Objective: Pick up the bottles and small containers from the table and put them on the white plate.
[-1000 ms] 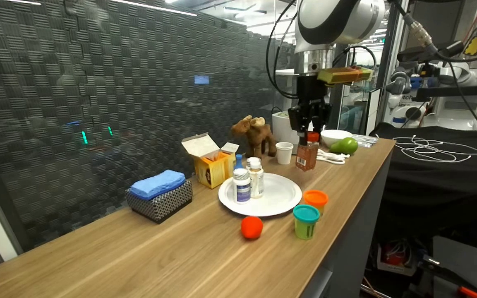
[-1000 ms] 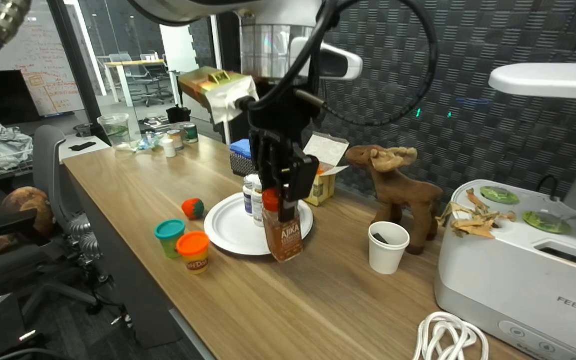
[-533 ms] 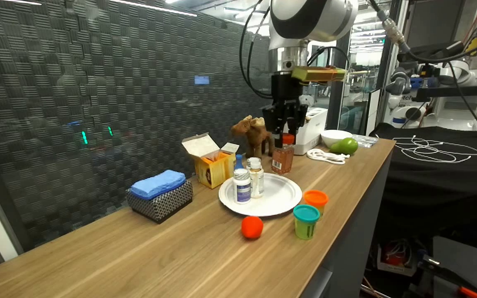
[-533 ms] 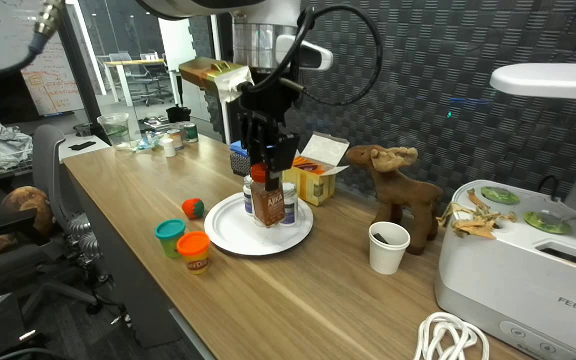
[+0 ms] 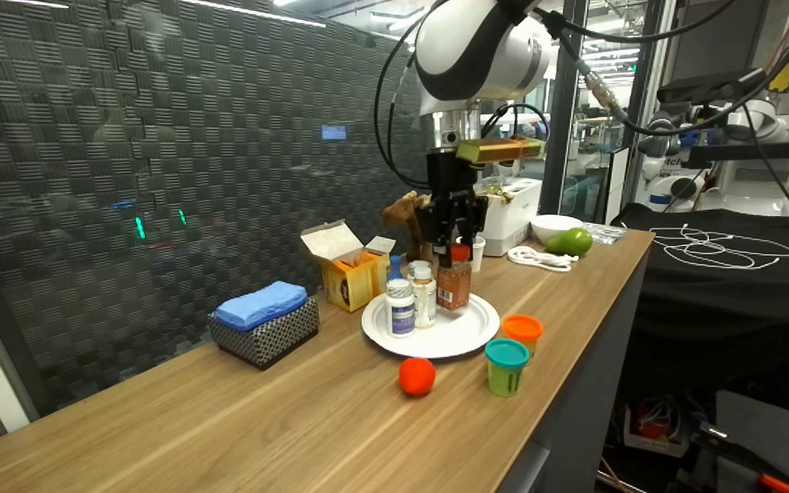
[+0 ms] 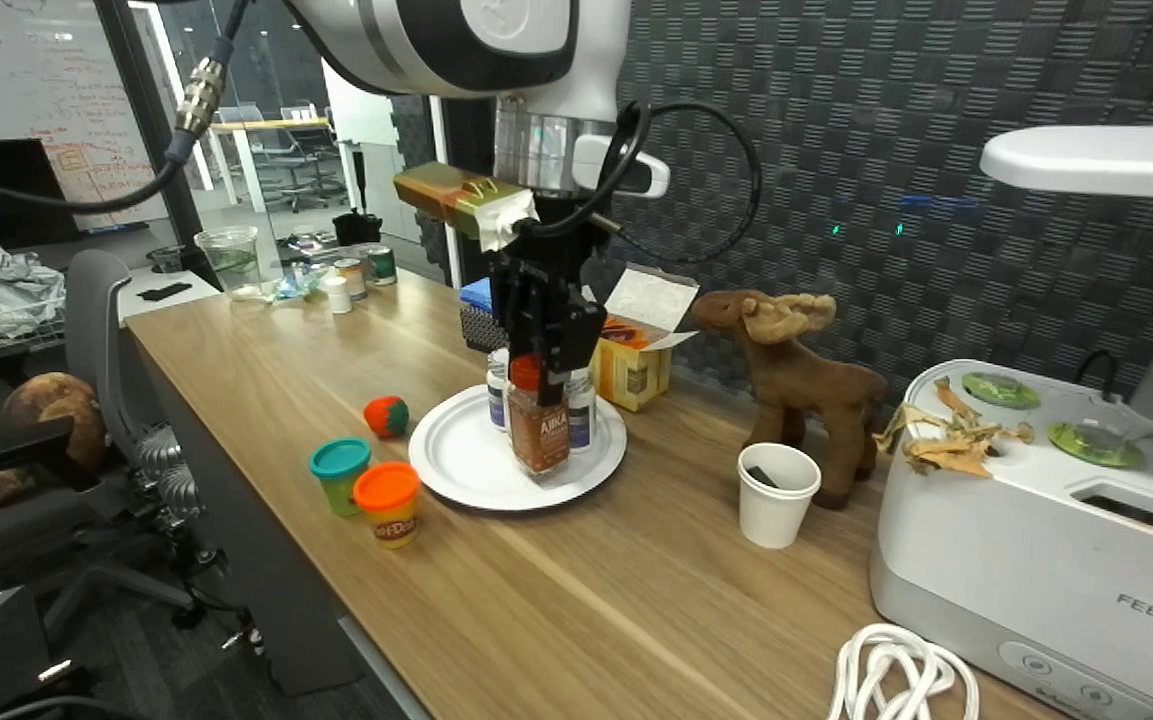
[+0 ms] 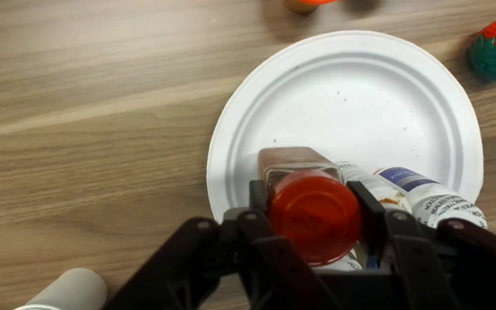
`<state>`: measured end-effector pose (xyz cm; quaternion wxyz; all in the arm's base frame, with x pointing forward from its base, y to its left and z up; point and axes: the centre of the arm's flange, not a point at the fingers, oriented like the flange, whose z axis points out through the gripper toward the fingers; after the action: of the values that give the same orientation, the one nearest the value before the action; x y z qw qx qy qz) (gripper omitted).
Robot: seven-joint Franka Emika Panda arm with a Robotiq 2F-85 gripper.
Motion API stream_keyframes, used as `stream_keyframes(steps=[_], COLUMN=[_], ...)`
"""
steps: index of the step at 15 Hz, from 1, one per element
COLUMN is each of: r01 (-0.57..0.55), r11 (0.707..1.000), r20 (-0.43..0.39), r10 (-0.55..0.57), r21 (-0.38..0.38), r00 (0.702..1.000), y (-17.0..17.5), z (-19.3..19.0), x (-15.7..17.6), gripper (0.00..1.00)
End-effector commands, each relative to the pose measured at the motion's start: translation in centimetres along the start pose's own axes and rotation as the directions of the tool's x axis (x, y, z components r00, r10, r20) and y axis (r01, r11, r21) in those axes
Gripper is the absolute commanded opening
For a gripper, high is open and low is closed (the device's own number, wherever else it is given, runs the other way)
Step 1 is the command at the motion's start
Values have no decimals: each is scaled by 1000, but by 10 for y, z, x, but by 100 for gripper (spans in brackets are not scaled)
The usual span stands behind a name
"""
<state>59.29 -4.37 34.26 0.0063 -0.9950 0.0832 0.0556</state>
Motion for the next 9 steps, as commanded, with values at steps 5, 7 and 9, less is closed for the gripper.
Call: stream_keyframes(steps=[5, 7, 9], r01=[-6, -5, -4], r11=[1000, 1000, 1000], r20=[15, 7, 5], r10=[6, 4, 4], r21=[12, 6, 3], r00=[1000, 1000, 1000], y=[-4, -3, -1], z=[12, 11, 8], x=[23, 22, 19], gripper=[24, 24, 74])
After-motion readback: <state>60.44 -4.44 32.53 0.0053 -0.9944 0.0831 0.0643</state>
